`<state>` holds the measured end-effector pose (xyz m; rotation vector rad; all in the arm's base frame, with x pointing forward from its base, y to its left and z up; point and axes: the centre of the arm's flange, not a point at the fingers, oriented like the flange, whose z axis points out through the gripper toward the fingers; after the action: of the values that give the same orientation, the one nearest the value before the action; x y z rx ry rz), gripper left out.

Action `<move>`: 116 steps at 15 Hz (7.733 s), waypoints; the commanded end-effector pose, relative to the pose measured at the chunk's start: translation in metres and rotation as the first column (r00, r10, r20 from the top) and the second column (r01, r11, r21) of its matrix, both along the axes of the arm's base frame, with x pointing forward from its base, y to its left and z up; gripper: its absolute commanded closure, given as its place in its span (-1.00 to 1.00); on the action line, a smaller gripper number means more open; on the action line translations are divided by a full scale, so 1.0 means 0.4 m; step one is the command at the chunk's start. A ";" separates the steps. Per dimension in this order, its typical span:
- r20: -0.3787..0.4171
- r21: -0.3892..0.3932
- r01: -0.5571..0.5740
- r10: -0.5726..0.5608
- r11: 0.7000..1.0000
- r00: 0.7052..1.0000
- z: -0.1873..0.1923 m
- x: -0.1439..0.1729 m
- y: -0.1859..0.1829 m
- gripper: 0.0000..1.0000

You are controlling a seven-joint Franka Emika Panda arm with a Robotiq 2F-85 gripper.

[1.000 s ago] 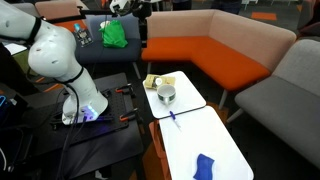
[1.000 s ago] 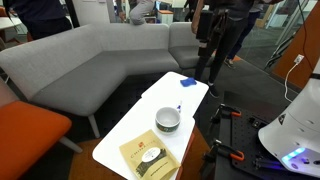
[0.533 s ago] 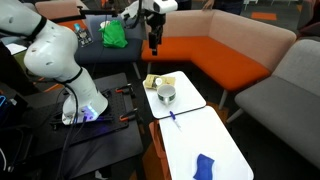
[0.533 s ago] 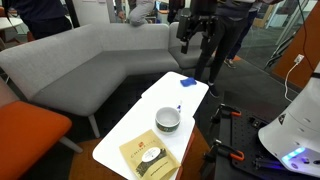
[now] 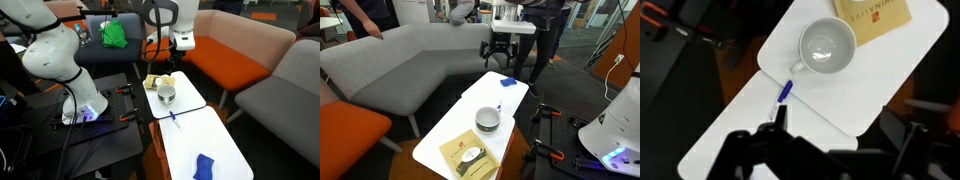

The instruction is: Put the marker inside the mug cup

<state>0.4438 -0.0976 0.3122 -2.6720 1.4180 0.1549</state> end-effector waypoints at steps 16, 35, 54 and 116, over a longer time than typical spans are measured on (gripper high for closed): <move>-0.068 0.076 0.498 -0.493 0.864 0.867 -0.499 -0.068 -0.188 -1.00; -0.125 0.015 0.560 -0.554 0.828 0.823 -0.735 -0.090 -0.249 0.21; 0.248 -0.190 0.033 0.015 0.981 0.969 -0.318 -0.101 -0.050 0.93; 0.682 -0.636 -0.770 0.432 -0.047 -0.590 -0.603 -0.034 -0.034 0.93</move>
<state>0.4275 -0.1069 0.0817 -1.8586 -1.2183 -0.8675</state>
